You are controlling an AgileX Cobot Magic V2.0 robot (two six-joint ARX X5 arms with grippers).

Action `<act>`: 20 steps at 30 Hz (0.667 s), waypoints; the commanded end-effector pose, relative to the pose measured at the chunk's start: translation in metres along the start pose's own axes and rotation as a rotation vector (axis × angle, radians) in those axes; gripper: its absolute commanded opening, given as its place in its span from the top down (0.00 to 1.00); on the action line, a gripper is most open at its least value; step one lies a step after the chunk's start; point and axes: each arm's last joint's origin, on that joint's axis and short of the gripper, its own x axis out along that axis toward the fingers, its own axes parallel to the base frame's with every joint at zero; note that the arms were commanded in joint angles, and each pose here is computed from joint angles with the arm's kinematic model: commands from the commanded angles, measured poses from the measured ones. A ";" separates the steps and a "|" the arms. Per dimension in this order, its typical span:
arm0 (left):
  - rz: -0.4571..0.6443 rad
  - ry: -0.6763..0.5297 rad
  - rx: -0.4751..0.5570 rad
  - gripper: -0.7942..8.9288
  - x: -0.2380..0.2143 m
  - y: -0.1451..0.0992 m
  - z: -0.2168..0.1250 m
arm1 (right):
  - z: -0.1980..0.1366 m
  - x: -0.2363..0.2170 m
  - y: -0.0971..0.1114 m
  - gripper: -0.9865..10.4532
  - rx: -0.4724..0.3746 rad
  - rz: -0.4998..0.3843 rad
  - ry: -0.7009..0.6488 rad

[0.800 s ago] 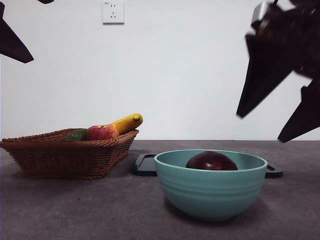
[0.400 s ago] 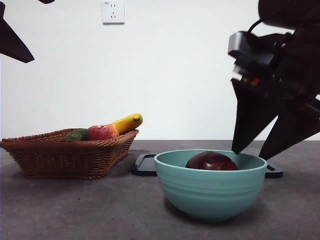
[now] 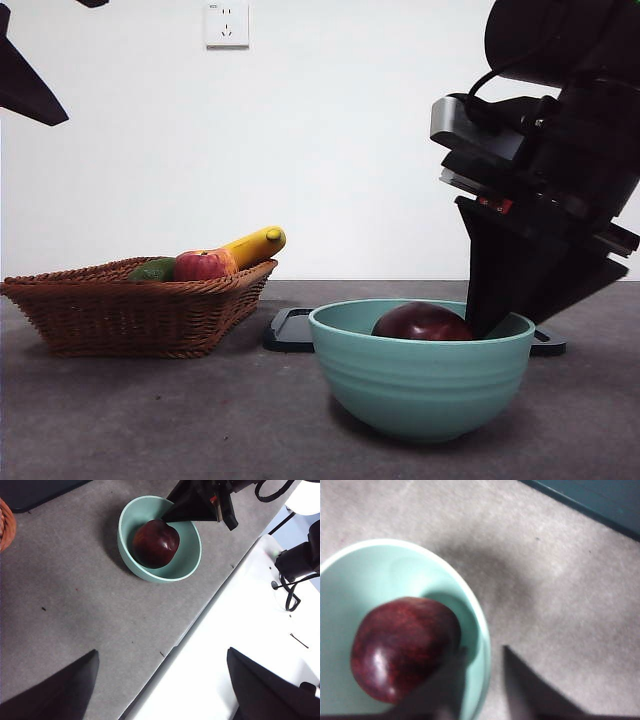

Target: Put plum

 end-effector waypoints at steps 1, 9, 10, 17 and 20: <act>-0.007 -0.007 0.014 0.50 0.000 -0.001 0.003 | 0.002 0.003 0.001 0.91 0.006 0.007 -0.003; -0.007 -0.007 0.014 0.50 0.000 -0.001 0.003 | 0.006 -0.003 0.004 0.90 0.013 0.033 -0.027; -0.007 -0.007 0.014 0.50 0.000 -0.001 0.003 | 0.008 -0.004 0.005 0.90 0.017 0.035 -0.036; -0.007 -0.007 0.014 0.50 0.000 -0.001 0.003 | 0.033 -0.023 0.006 0.91 0.029 0.030 -0.123; -0.007 -0.007 0.014 0.50 0.000 -0.001 0.003 | 0.046 -0.031 0.001 0.90 0.047 0.017 -0.162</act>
